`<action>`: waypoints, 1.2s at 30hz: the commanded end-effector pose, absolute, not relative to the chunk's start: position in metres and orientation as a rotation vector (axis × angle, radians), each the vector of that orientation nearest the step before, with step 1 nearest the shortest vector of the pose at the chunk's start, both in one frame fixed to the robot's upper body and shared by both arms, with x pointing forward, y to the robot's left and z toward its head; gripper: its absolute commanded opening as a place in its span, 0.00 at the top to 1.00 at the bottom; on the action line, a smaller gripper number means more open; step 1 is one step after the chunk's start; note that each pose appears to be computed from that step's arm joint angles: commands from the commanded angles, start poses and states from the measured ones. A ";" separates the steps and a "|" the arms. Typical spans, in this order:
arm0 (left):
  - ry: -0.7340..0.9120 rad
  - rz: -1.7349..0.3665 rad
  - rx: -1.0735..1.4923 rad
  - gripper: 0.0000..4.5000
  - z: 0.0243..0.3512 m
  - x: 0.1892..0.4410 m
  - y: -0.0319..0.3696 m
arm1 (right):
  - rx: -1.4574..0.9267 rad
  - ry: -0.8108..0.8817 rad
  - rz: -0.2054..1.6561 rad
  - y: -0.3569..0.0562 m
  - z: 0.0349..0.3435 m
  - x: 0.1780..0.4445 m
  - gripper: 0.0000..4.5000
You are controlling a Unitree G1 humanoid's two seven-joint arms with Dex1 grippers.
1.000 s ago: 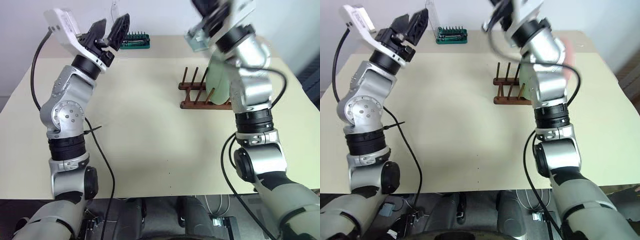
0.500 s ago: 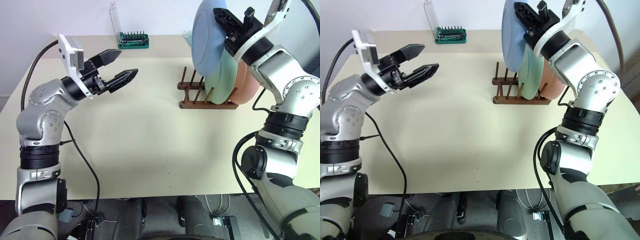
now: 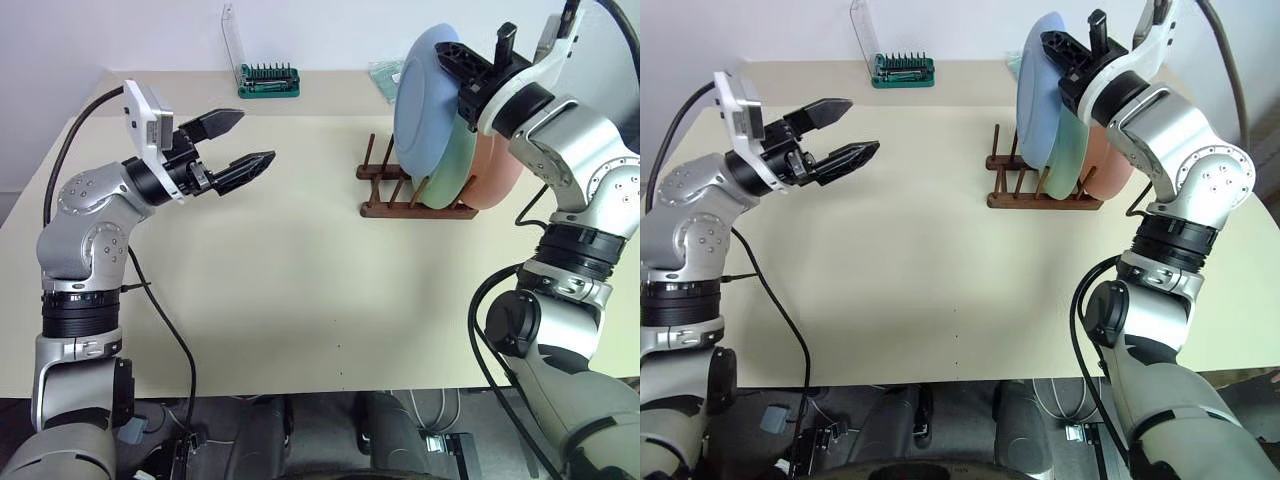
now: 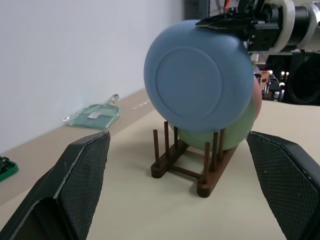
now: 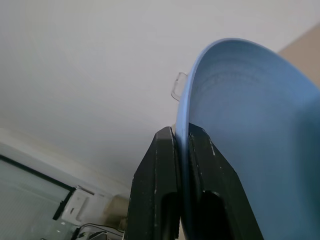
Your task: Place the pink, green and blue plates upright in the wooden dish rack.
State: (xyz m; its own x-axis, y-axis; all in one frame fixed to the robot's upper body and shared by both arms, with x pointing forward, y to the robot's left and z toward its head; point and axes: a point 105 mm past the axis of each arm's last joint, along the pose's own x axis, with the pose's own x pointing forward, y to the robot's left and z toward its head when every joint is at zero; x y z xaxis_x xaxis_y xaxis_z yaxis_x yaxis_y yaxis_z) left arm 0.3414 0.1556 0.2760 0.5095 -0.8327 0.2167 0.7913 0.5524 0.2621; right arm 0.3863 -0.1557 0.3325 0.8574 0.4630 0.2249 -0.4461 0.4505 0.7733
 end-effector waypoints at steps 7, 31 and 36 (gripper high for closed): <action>-0.395 -0.966 0.168 0.01 0.291 0.339 0.153 | 0.963 -0.076 0.656 -0.152 0.376 0.375 1.00; -0.402 -0.944 0.162 0.01 0.293 0.342 0.151 | 1.039 0.027 0.650 -0.143 0.322 0.382 1.00; -0.397 -0.942 0.143 0.00 0.293 0.343 0.151 | 0.998 0.015 0.677 -0.139 0.322 0.379 0.84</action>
State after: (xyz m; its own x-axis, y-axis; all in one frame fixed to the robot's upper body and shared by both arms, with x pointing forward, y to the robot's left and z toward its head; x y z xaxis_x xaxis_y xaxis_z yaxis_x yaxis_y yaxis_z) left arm 0.3470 0.1521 0.2803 0.5368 -0.8083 0.2418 0.7677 0.5868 0.2574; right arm 0.3883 -0.1427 0.3039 0.8257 0.5175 0.2247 -0.4448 0.3522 0.8235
